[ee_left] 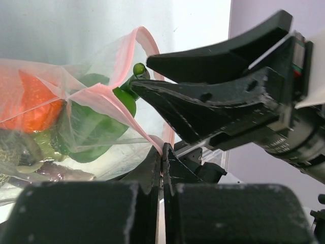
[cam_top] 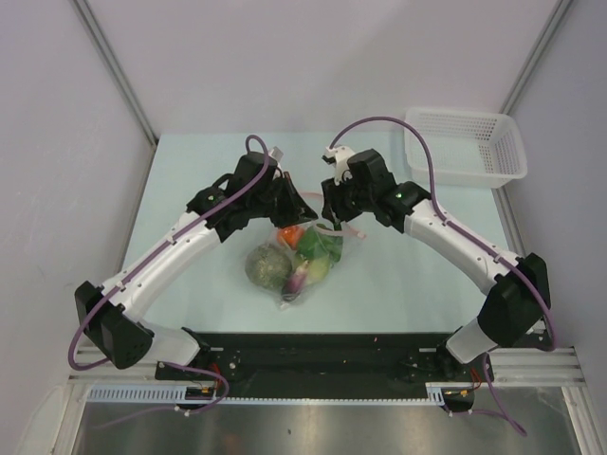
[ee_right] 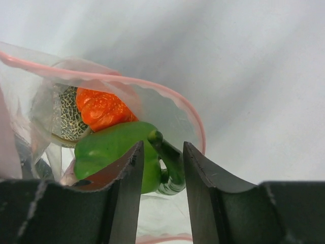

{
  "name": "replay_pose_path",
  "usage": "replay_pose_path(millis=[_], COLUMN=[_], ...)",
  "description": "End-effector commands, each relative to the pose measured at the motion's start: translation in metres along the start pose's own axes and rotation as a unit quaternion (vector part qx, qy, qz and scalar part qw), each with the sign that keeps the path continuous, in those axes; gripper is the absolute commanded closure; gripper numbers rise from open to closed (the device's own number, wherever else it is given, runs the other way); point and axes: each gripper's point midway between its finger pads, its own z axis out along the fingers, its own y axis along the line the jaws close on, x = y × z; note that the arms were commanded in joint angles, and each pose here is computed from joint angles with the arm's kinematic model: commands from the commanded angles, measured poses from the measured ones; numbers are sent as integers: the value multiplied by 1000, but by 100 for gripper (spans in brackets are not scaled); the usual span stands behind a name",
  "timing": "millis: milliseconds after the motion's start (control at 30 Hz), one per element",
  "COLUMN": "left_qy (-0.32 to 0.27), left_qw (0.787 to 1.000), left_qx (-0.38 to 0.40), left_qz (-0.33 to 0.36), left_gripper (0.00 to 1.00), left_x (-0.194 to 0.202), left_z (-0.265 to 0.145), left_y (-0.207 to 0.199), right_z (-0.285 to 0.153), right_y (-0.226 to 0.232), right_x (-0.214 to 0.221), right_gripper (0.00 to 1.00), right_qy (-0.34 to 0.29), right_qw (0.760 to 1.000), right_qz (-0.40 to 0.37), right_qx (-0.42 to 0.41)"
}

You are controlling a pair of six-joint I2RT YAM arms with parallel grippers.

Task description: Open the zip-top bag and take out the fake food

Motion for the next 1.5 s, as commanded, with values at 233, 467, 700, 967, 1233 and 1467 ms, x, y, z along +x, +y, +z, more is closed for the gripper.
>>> replay_pose_path(millis=[233,467,700,967,1233,1467], left_qy=[-10,-15,-25,-26,-18,8], left_qw=[999,999,999,999,999,996], left_qx=[43,38,30,30,35,44], left_qz=[16,15,15,17,27,82], left_gripper=[100,100,100,100,100,100], left_x=[-1,-2,-7,-6,1,9], left_z=[-17,-15,-8,-6,-9,-9], left_y=[-16,-14,-11,-8,-3,-4], right_z=[20,21,-20,-89,-136,-143], right_y=[-1,-3,4,-3,-73,-177], right_x=[-3,-2,-47,-87,-119,-133], right_gripper=[51,67,83,85,90,96], right_qy=[-4,-4,-54,-116,-182,-245], right_qw=[999,999,996,987,960,917], right_qz=[-36,-44,-58,-57,33,229], right_qx=[-3,1,35,94,211,217])
